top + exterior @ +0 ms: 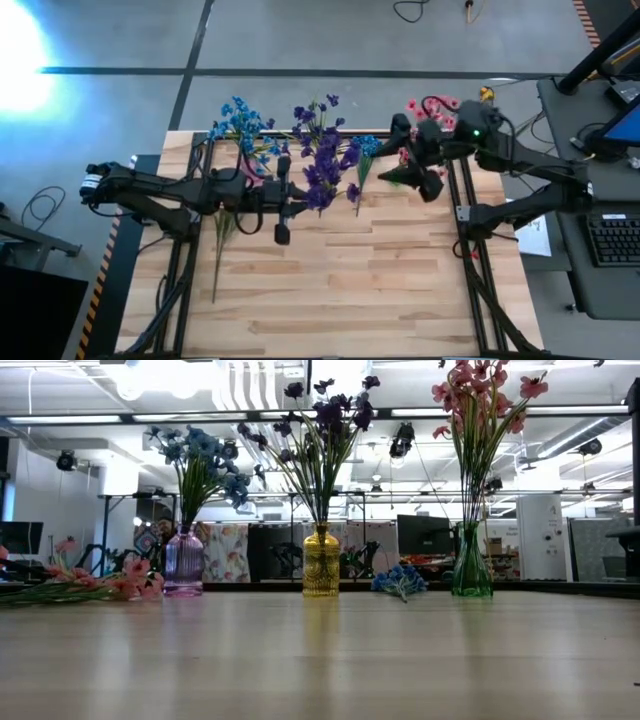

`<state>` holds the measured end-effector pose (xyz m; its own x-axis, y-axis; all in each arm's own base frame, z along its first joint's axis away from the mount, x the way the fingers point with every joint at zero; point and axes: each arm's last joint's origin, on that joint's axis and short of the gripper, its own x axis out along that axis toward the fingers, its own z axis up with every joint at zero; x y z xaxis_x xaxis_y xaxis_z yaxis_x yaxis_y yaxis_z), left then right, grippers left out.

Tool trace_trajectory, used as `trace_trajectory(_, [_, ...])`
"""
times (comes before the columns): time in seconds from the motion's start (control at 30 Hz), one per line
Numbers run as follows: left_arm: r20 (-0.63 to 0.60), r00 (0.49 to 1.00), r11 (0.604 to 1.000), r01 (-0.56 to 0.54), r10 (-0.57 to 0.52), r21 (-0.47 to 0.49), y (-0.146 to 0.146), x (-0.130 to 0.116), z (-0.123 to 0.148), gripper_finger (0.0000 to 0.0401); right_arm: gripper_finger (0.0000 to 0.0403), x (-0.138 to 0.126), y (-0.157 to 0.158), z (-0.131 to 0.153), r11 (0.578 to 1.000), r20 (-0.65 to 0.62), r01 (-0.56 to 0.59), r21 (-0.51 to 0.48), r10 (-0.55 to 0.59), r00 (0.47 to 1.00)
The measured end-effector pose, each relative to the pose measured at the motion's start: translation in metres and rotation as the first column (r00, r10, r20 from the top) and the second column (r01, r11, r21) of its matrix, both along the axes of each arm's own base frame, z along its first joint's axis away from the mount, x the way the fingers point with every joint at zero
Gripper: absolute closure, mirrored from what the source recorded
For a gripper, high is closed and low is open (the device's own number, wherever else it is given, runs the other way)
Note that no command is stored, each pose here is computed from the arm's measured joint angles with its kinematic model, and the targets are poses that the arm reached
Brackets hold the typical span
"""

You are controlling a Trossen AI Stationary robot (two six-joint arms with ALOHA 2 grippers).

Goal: Sort flowers into vase by color
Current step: Put the violet flowers into the yellow vase

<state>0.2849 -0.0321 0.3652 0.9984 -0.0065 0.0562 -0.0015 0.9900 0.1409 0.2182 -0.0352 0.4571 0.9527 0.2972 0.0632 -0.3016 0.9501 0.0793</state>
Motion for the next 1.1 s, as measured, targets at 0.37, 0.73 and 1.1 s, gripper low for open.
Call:
trace_trajectory(0.37, [0.001,0.999,0.999,0.053,-0.053,-0.009,-0.014,-0.002,0.0,0.0401,0.0161,0.007,0.032,0.011,0.994,-0.012,0.076,-0.08,-0.077,0.997])
trace_trajectory(0.73, [0.024,0.995,0.995,0.094,-0.093,-0.029,-0.027,0.005,-0.004,0.0401,0.0161,0.045,0.072,-0.012,0.986,-0.09,0.061,-0.156,-0.076,0.993])
trace_trajectory(1.1, [0.1,0.99,0.994,0.104,-0.1,-0.038,-0.03,0.008,-0.001,0.0401,0.0158,0.084,0.089,-0.012,0.987,-0.105,0.098,-0.13,-0.112,0.988])
